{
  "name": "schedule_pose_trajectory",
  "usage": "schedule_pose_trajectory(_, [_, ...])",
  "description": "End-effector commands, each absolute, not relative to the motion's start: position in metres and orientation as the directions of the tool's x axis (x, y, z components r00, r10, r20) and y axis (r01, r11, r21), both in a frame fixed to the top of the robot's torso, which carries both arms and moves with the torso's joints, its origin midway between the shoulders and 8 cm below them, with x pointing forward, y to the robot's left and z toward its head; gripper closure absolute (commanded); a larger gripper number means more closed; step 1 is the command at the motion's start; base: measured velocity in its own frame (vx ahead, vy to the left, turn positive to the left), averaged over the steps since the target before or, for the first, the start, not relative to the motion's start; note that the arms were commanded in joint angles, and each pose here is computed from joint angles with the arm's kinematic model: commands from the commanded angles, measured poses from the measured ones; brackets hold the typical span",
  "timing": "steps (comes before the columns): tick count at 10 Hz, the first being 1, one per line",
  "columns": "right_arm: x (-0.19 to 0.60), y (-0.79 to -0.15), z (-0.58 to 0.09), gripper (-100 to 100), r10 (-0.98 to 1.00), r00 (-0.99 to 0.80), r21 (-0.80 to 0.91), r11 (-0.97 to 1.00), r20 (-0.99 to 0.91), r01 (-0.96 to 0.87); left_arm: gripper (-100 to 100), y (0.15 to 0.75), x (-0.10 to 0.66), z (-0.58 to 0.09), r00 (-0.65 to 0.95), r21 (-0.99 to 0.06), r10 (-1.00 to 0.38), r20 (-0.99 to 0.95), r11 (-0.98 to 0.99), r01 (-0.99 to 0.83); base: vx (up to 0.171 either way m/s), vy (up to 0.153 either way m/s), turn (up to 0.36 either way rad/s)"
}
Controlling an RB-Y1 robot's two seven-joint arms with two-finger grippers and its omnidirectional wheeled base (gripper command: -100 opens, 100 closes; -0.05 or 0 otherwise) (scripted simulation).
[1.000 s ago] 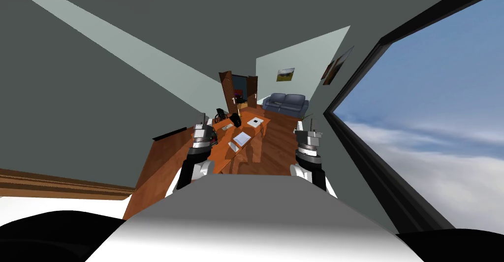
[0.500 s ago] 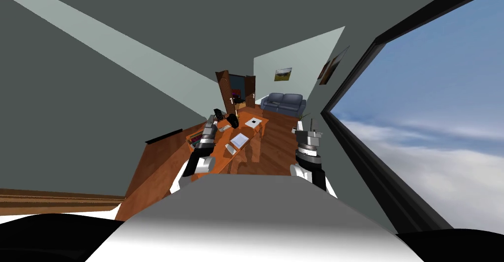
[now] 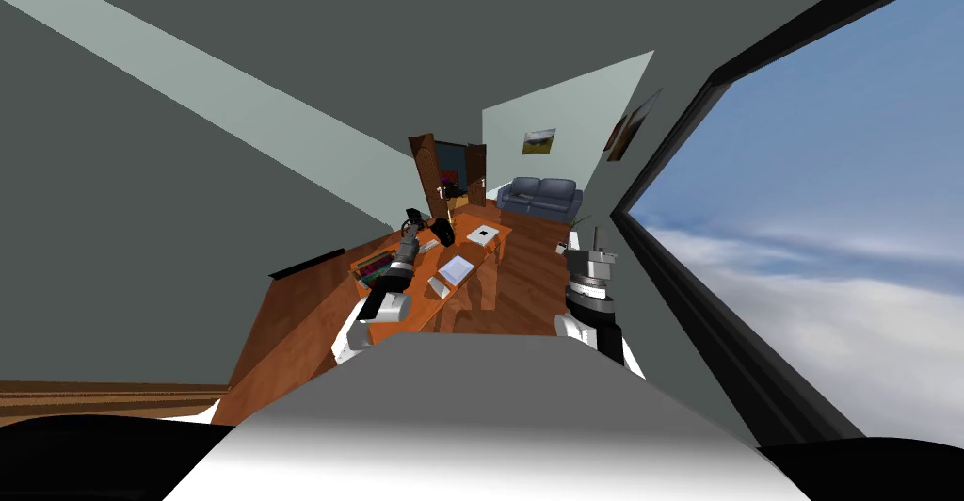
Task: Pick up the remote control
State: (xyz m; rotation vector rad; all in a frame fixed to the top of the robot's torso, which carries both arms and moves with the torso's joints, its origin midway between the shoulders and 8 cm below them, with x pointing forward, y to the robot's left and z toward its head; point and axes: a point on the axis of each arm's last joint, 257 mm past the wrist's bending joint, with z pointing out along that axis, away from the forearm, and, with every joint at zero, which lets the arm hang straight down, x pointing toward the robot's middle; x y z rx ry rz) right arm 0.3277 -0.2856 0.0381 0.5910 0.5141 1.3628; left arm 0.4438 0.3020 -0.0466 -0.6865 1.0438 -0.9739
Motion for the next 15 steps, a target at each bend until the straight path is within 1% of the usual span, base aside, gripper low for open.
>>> schedule_pose_trajectory(1, [0.328, -0.286, 0.038, 0, 0.990, 0.140, 0.660, 0.106, -0.001, -0.744, -100, 0.307, 0.452, -0.067, 0.165, -0.857, -0.900, -0.403, 0.434, 0.277, 0.011, 0.000, -0.025])
schedule_pose_trajectory(4, [0.328, -0.286, 0.038, 0, 0.990, 0.141, 0.660, 0.106, -0.001, -0.744, -100, 0.321, 0.474, -0.106, 0.129, -0.872, -0.885, -0.447, 0.463, 0.157, 0.012, -0.001, -0.037])
schedule_pose_trajectory(7, [0.328, -0.286, 0.038, 0, 0.990, 0.140, 0.660, 0.106, -0.001, -0.744, -100, 0.331, 0.484, -0.134, 0.104, -0.877, -0.878, -0.467, 0.475, 0.077, 0.012, 0.001, -0.035])
schedule_pose_trajectory(8, [0.328, -0.286, 0.038, 0, 0.990, 0.140, 0.660, 0.106, -0.001, -0.744, -100, 0.339, 0.491, -0.155, 0.084, -0.874, -0.872, -0.483, 0.485, 0.016, 0.014, -0.001, -0.061])
schedule_pose_trajectory(9, [0.328, -0.286, 0.038, 0, 0.990, 0.140, 0.660, 0.106, -0.001, -0.744, -100, 0.340, 0.491, -0.158, 0.080, -0.875, -0.872, -0.483, 0.485, 0.004, 0.011, 0.000, -0.024])
schedule_pose_trajectory(12, [0.328, -0.286, 0.038, 0, 0.990, 0.141, 0.660, 0.106, -0.001, -0.744, -100, 0.357, 0.502, -0.201, 0.033, -0.858, -0.862, -0.505, 0.498, -0.125, 0.017, -0.001, -0.055])
schedule_pose_trajectory(15, [0.328, -0.286, 0.038, 0, 0.990, 0.140, 0.660, 0.106, -0.001, -0.744, -100, 0.369, 0.504, -0.232, 0.002, -0.841, -0.861, -0.509, 0.497, -0.213, 0.016, -0.001, -0.044])
